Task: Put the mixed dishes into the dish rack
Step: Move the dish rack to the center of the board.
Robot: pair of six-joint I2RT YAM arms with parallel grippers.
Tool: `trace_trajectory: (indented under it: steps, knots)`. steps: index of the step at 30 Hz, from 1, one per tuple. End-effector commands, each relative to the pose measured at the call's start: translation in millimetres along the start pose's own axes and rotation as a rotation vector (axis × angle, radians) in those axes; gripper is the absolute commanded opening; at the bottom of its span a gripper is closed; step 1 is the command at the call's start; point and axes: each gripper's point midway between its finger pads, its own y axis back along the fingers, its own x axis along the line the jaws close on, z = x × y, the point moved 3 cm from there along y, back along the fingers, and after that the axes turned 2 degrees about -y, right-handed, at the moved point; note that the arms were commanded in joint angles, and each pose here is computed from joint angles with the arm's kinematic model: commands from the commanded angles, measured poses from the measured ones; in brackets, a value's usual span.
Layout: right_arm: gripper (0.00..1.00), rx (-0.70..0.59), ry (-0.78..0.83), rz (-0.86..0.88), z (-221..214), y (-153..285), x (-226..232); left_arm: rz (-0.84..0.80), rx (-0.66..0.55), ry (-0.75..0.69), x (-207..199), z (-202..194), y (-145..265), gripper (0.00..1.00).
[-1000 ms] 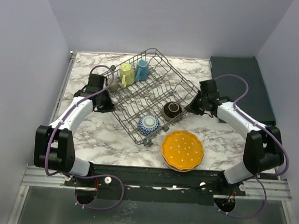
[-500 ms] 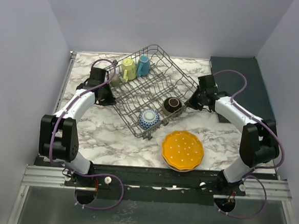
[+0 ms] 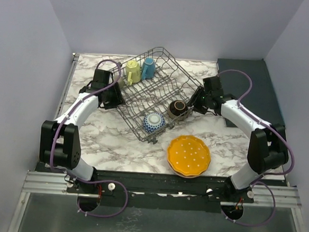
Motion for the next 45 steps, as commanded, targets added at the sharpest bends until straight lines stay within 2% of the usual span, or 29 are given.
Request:
trace_trajectory:
  steps: [1, 8, 12, 19, 30, 37, 45]
  knots:
    - [0.53, -0.038, 0.039, 0.081, 11, 21, 22, -0.062, -0.068, -0.059, -17, 13, 22, 0.54]
    - [0.68, -0.042, 0.088, 0.072, 8, 45, 16, -0.060, -0.069, -0.064, -15, 0, 44, 0.60]
    - [0.75, -0.034, 0.146, 0.095, 1, 68, 12, -0.119, -0.047, -0.066, -20, -15, 58, 0.68]
    - [0.77, -0.013, 0.234, 0.111, -22, 107, -9, -0.247, -0.010, -0.059, -35, -41, 88, 0.69]
    - [0.78, 0.051, 0.248, 0.111, -66, 155, -46, -0.382, 0.061, -0.072, -89, -98, 132, 0.67]
    - [0.78, 0.049, 0.209, 0.100, -82, 169, -63, -0.419, 0.109, -0.041, -118, -143, 148, 0.59]
    - [0.79, 0.034, 0.173, 0.110, -85, 175, -64, -0.422, 0.114, -0.058, -148, -186, 156, 0.57]
